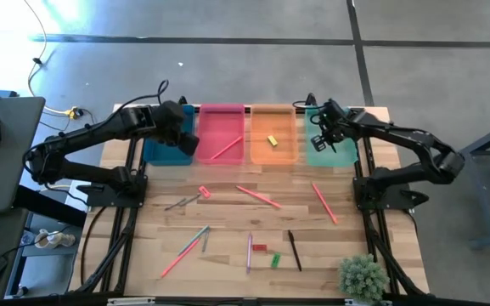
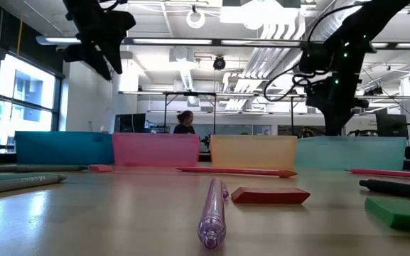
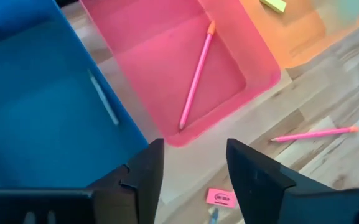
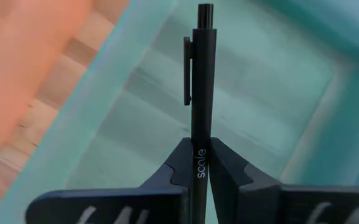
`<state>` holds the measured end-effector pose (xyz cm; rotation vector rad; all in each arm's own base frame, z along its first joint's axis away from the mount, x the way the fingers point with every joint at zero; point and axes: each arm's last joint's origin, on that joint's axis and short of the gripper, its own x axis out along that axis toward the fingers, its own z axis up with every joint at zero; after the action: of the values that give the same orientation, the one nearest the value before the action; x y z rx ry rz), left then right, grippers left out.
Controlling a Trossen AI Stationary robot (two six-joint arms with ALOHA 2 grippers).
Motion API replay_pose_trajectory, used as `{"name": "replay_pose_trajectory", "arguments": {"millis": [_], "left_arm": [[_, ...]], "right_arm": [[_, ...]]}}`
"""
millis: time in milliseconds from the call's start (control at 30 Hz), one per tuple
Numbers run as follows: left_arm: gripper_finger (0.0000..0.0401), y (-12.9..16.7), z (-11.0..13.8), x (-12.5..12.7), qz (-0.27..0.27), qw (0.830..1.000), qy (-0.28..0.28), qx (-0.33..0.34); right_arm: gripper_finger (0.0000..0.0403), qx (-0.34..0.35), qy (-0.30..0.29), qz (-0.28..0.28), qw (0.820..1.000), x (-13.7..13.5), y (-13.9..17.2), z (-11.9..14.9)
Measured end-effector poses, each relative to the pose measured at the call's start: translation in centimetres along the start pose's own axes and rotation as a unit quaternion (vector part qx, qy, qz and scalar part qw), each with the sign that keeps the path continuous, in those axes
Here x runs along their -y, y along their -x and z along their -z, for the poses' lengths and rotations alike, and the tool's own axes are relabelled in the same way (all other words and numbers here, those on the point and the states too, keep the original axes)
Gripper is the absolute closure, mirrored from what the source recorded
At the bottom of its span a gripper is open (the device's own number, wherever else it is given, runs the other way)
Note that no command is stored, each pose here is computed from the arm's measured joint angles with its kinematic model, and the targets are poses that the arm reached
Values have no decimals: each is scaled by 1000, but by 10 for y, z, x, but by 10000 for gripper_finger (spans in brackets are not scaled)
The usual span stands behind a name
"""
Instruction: Sort crayons/erasers/pens/pencils in bins
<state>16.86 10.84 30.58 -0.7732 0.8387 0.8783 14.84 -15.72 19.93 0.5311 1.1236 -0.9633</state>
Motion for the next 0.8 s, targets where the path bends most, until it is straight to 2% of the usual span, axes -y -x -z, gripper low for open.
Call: {"name": "replay_pose_trajectory", "arguments": {"millis": [167,400,800], "left_arm": [[212,1,6,6,6,1000,-15,-10],[212,1,21,20,20,998,-48,-31],[212,-20,76,36,18,988,-108,-106]], "right_arm": [[389,-19,11,8,1000,2,-15,-4],[389,-53,5,18,998,6,-32,-5],[389,-75,19,25,997,8,-42,-4]]}}
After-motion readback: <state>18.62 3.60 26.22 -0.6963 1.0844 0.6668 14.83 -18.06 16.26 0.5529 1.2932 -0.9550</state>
